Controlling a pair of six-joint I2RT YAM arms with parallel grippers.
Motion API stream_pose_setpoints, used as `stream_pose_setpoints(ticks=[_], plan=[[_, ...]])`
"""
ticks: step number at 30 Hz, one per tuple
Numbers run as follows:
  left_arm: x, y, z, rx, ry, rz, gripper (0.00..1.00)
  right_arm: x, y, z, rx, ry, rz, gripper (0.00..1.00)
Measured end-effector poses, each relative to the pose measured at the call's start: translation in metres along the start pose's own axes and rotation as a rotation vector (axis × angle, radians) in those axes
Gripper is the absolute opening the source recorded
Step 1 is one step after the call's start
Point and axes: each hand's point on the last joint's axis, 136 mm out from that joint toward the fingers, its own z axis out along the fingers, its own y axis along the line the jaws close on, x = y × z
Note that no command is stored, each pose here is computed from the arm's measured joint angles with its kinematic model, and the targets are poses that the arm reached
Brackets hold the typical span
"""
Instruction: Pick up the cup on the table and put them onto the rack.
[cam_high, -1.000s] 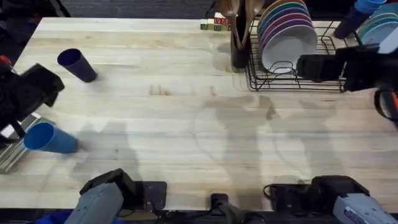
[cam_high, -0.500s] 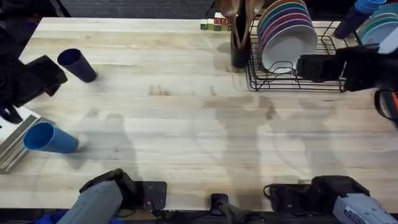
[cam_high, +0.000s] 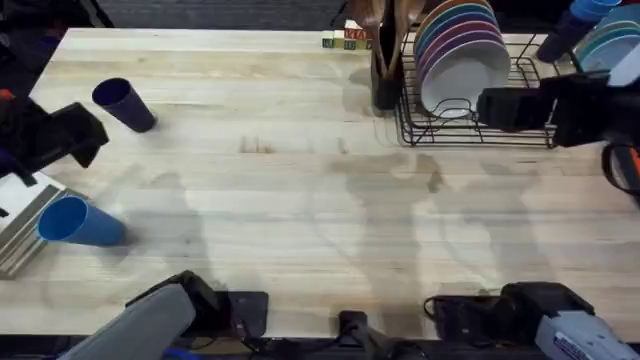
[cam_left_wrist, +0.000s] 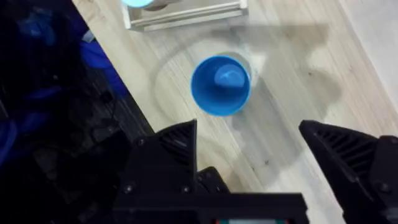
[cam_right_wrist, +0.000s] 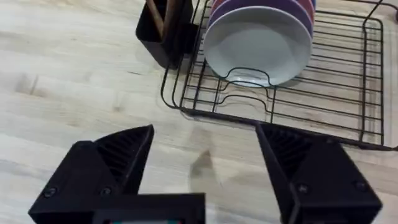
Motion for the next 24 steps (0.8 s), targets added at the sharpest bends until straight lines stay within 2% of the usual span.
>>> stream_pose_setpoints(ticks=[8, 11, 18, 24], plan=[[-0.002, 0.008, 0.006, 0.014, 0.025, -0.069, 0.993, 0.000, 0.000, 0.000, 0.000, 0.000, 0.000, 0.997], [-0.002, 0.005, 0.013, 0.017, 0.020, -0.074, 0.993, 0.000, 0.000, 0.000, 0.000, 0.000, -0.005, 0.996], [0.013, -0.005, 0.046, 0.018, 0.048, -0.066, 0.993, 0.000, 0.000, 0.000, 0.000, 0.000, -0.011, 0.997], [0.011, -0.014, 0.059, 0.043, 0.026, -0.074, 0.993, 0.000, 0.000, 0.000, 0.000, 0.000, -0.012, 0.997]])
